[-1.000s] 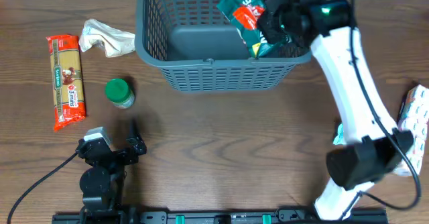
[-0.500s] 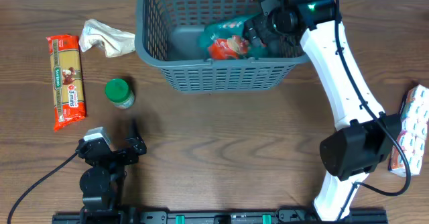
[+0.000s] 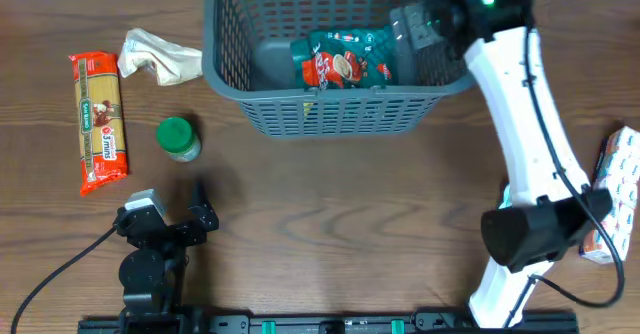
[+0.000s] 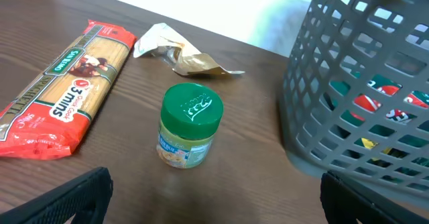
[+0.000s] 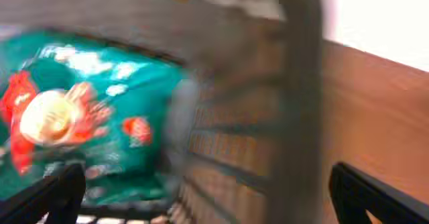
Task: Pack container
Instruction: 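Move the right gripper to the white wrapped pack at right edge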
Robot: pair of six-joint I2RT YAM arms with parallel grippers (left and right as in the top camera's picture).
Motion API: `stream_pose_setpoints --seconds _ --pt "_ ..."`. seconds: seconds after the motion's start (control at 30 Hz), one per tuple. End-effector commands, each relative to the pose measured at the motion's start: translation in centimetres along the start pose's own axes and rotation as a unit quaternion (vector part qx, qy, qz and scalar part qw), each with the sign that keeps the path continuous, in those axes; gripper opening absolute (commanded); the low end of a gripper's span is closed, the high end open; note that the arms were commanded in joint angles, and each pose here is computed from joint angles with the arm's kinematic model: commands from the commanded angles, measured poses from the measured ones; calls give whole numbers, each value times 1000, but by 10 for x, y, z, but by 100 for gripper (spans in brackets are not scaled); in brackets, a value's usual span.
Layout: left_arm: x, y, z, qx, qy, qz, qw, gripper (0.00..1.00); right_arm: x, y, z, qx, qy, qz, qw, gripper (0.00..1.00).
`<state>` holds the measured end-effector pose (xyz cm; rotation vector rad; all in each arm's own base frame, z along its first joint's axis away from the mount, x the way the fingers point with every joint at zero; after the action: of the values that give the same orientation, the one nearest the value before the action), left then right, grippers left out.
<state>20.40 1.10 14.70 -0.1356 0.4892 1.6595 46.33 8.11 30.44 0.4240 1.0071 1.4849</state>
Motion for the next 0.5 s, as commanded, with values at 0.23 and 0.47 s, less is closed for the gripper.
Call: stream_pose_setpoints --seconds 0.23,0.47 --pt "6 -3 -9 9 -9 11 1000 99 -172 69 -69 43 -292 -169 940 99" --pt "6 -3 -9 9 -9 11 1000 99 -230 75 -133 112 -359 -213 902 99"
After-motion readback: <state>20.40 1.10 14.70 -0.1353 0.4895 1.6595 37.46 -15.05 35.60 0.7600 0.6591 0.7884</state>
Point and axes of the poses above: each gripper's point midway between its finger pads, its own y axis back along the fingers, its own x axis along the line the jaws close on, z = x × y, the point moved 3 cm from there along y, back along the fingers, and after that the axes turned 6 degrees about y, right-handed, at the moved point
